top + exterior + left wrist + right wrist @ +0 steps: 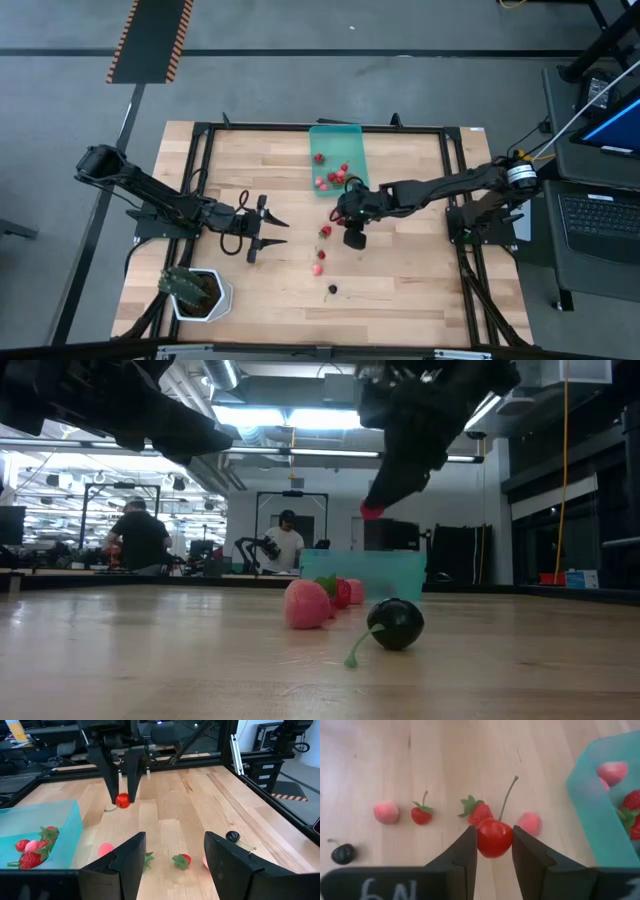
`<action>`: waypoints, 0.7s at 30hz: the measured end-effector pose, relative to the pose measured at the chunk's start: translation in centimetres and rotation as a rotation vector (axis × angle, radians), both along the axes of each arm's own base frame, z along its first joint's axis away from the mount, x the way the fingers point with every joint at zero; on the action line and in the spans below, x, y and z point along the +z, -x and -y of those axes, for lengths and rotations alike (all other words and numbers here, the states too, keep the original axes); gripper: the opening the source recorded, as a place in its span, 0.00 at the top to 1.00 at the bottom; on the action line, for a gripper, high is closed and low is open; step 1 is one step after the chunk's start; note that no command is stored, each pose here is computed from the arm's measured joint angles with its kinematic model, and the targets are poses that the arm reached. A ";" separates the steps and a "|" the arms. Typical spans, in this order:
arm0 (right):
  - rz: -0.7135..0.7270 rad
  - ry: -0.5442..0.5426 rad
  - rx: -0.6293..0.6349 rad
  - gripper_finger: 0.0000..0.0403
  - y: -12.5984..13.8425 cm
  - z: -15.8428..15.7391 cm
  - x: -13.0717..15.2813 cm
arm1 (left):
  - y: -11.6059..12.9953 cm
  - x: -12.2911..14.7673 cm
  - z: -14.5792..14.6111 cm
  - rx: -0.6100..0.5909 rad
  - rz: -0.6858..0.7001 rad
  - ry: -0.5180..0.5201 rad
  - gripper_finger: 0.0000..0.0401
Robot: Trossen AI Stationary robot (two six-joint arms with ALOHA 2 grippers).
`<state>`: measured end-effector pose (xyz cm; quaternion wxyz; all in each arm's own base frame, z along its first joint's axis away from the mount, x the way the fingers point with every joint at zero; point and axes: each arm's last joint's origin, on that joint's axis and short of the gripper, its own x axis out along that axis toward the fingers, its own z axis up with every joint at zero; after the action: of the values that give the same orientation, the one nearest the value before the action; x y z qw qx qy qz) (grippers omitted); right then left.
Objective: Pick and placing Produce into tupperware
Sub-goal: Put the red cherry into the blue bin
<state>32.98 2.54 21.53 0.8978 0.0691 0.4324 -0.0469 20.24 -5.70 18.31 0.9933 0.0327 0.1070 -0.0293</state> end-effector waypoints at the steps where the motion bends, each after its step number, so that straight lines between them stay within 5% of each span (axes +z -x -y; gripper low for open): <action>1: 0.007 0.001 0.002 0.75 0.1 0.0 0.2 | 0.0 0.0 0.0 0.000 0.000 0.000 0.51; 21: 0.084 0.043 -0.009 0.75 4.0 -0.5 3.5 | 0.0 0.0 0.0 0.000 0.001 0.001 0.51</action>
<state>28.97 3.04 25.00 0.9163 0.0534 0.3929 -0.0573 20.24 -5.70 18.32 0.9934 0.0320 0.1065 -0.0292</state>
